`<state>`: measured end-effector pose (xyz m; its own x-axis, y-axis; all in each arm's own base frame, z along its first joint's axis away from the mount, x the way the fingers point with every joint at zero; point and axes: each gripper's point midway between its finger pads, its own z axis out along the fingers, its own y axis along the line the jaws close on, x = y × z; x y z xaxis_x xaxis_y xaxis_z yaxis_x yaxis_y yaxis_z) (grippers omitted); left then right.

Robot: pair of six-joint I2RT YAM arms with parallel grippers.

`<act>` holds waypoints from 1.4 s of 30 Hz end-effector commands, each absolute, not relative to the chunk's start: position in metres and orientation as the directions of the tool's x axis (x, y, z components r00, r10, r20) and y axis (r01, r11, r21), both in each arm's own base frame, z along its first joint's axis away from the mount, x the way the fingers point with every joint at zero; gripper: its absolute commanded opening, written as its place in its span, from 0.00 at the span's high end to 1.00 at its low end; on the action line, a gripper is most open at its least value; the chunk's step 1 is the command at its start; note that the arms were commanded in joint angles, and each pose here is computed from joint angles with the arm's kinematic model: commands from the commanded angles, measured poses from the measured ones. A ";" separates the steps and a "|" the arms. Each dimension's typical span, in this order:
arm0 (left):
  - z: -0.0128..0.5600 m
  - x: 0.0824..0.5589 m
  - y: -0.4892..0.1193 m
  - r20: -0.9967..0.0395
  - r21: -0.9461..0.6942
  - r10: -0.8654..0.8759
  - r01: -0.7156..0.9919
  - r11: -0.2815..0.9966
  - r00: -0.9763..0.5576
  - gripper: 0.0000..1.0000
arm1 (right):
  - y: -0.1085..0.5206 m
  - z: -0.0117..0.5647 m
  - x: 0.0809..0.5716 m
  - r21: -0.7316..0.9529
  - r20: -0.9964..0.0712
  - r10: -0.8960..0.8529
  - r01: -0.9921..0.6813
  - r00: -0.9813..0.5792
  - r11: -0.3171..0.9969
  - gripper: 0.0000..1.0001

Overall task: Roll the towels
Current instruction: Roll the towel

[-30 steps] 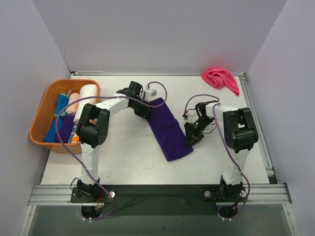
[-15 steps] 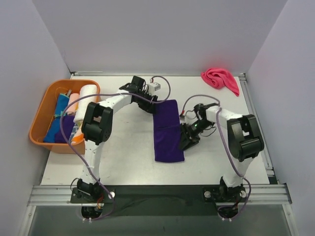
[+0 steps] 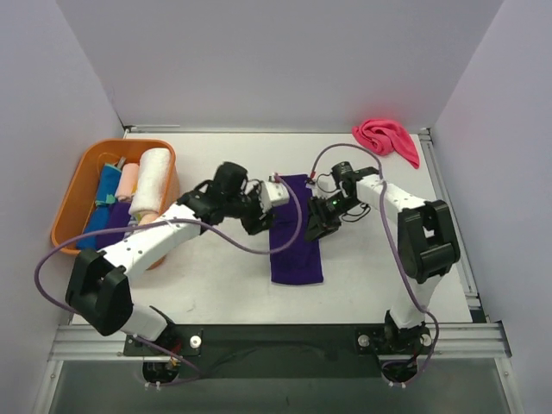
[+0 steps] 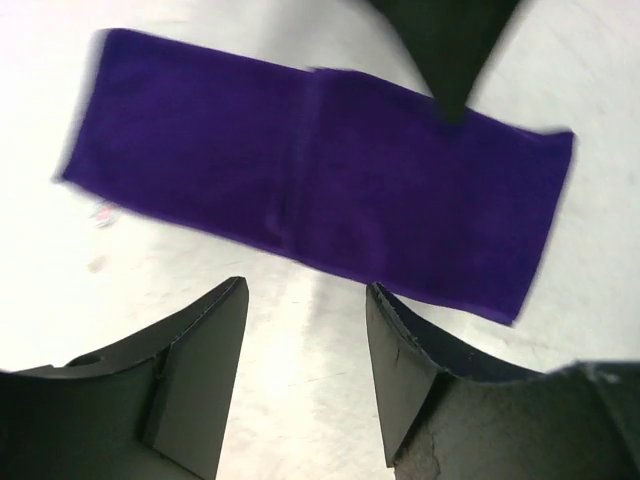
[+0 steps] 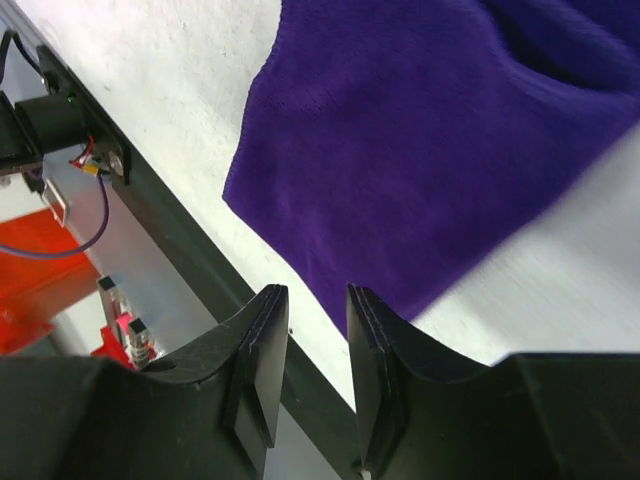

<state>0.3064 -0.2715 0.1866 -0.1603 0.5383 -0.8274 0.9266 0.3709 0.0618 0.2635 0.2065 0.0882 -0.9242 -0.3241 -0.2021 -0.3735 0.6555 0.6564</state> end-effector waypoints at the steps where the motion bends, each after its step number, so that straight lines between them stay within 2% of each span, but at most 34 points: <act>1: 0.142 0.264 -0.287 -0.717 0.170 0.697 0.971 0.165 0.007 0.39 | 0.227 0.068 0.243 0.705 -0.117 -0.357 -0.331 -0.927 0.627 0.70; 5: 0.107 0.225 -0.300 -0.612 0.229 0.777 0.973 -0.004 0.147 0.47 | 0.226 0.039 0.237 0.693 -0.045 -0.371 -0.296 -0.928 0.657 0.74; 8: 0.092 0.200 -0.313 -0.555 0.264 0.790 0.956 -0.129 0.260 0.49 | 0.223 0.022 0.235 0.686 0.007 -0.370 -0.264 -0.929 0.678 0.76; 16: 0.054 0.164 -0.336 -0.491 0.278 0.786 0.923 -0.267 0.376 0.52 | 0.222 0.019 0.238 0.680 0.008 -0.366 -0.263 -0.931 0.684 0.77; 22: 0.033 0.165 -0.341 -0.463 0.278 0.806 0.924 -0.262 0.368 0.54 | 0.222 0.024 0.238 0.680 -0.005 -0.366 -0.271 -0.931 0.681 0.77; 25: 0.024 0.167 -0.340 -0.448 0.281 0.816 0.924 -0.258 0.364 0.65 | 0.221 0.025 0.236 0.680 0.006 -0.366 -0.264 -0.931 0.684 0.77; 26: 0.021 0.167 -0.338 -0.442 0.278 0.820 0.924 -0.261 0.364 0.74 | 0.221 0.026 0.235 0.680 0.005 -0.368 -0.267 -0.930 0.683 0.77; 28: 0.019 0.162 -0.334 -0.439 0.262 0.820 0.926 -0.273 0.366 0.82 | 0.220 0.027 0.233 0.680 0.005 -0.371 -0.269 -0.929 0.682 0.77; 29: 0.020 0.159 -0.333 -0.442 0.251 0.819 0.927 -0.279 0.366 0.90 | 0.219 0.031 0.233 0.680 -0.007 -0.374 -0.278 -0.927 0.678 0.77; 32: 0.028 0.138 -0.329 -0.480 0.159 0.808 0.940 -0.302 0.341 0.99 | 0.220 0.044 0.237 0.676 -0.053 -0.380 -0.314 -0.923 0.666 0.77; 38: 0.061 0.101 -0.328 -0.573 -0.048 0.789 0.953 -0.299 0.219 1.00 | 0.213 0.078 0.260 0.641 -0.176 -0.365 -0.388 -0.914 0.662 0.74; 42: 0.089 0.113 -0.338 -0.628 -0.148 0.773 0.962 -0.232 0.090 1.00 | 0.207 0.100 0.280 0.627 -0.239 -0.342 -0.413 -0.909 0.660 0.70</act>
<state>0.1170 -0.3213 0.0432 0.2071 0.8274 -0.5220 0.9646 -0.2618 -0.0322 0.2685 0.2159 0.0688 -0.9211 -0.3491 -0.1721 -0.3724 0.6616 0.6508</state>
